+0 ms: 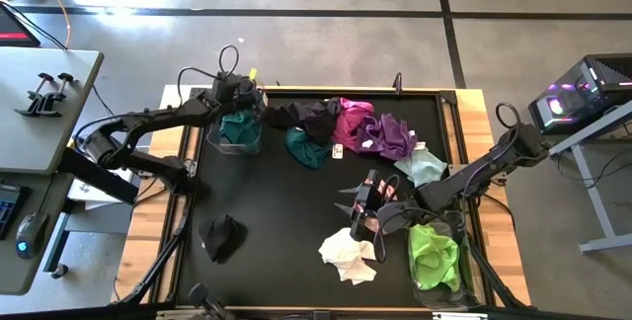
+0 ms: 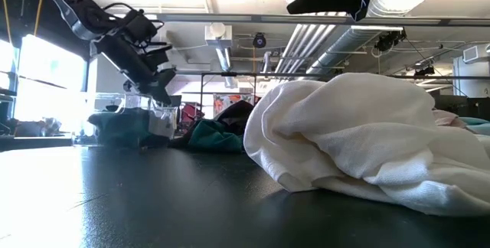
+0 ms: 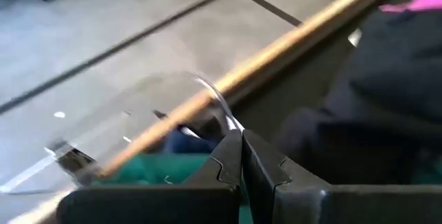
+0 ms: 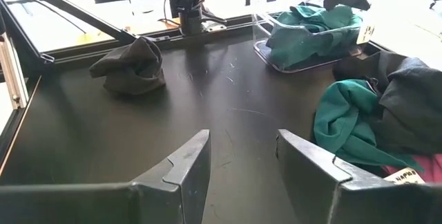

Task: Sort towels by color in basket
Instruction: Put the dark green towel into the top transparent bin

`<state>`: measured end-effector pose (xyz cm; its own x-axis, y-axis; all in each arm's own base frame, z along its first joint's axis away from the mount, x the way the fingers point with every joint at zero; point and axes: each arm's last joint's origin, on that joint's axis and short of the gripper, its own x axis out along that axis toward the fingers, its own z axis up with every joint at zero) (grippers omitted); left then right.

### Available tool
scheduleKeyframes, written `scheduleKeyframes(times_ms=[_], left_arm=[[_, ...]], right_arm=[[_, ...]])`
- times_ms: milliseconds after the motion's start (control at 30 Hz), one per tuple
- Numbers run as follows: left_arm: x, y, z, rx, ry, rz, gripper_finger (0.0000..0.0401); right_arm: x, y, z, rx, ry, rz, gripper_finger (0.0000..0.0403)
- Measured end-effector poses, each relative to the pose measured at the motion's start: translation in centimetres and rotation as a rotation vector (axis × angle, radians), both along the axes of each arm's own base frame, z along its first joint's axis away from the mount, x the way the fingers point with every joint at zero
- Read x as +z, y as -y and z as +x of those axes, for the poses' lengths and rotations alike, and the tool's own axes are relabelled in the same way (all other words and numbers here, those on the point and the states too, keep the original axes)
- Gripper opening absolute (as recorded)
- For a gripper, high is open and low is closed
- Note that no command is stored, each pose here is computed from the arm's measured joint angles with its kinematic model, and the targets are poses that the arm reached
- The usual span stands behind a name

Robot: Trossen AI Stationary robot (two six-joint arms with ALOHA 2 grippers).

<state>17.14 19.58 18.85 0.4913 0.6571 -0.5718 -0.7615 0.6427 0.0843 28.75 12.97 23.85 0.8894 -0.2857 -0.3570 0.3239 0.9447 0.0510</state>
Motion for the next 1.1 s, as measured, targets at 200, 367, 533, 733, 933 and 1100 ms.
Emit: scheduleKeyframes(times_ms=[200,367,533,733,933,1100], left_arm=[[-1.0,0.2,-0.1,-0.019,-0.030,-0.082,0.0017],[-1.5,-0.4,0.1,-0.001,-0.019,-0.084,0.0059],[-2.4,-0.9,0.2,0.021,-0.015,-0.099,0.0082],[-3.2,-1.3,0.6,0.012,-0.026,-0.095,0.0065],[-4.2,-1.7,0.9,0.005,-0.036,-0.093,0.0008],[-4.9,-1.7,0.9,0.005,-0.028,-0.081,0.0001]], right_arm=[[0.0,0.0,0.0,0.000,0.000,0.000,0.0161],[0.0,0.0,0.0,0.000,0.000,0.000,0.0161],[0.0,0.0,0.0,-0.001,0.001,0.003,0.0161],[0.0,0.0,0.0,-0.001,0.002,0.005,0.0161],[0.0,0.0,0.0,-0.002,0.002,0.006,0.0161],[0.0,0.0,0.0,-0.002,0.002,0.006,0.0161]])
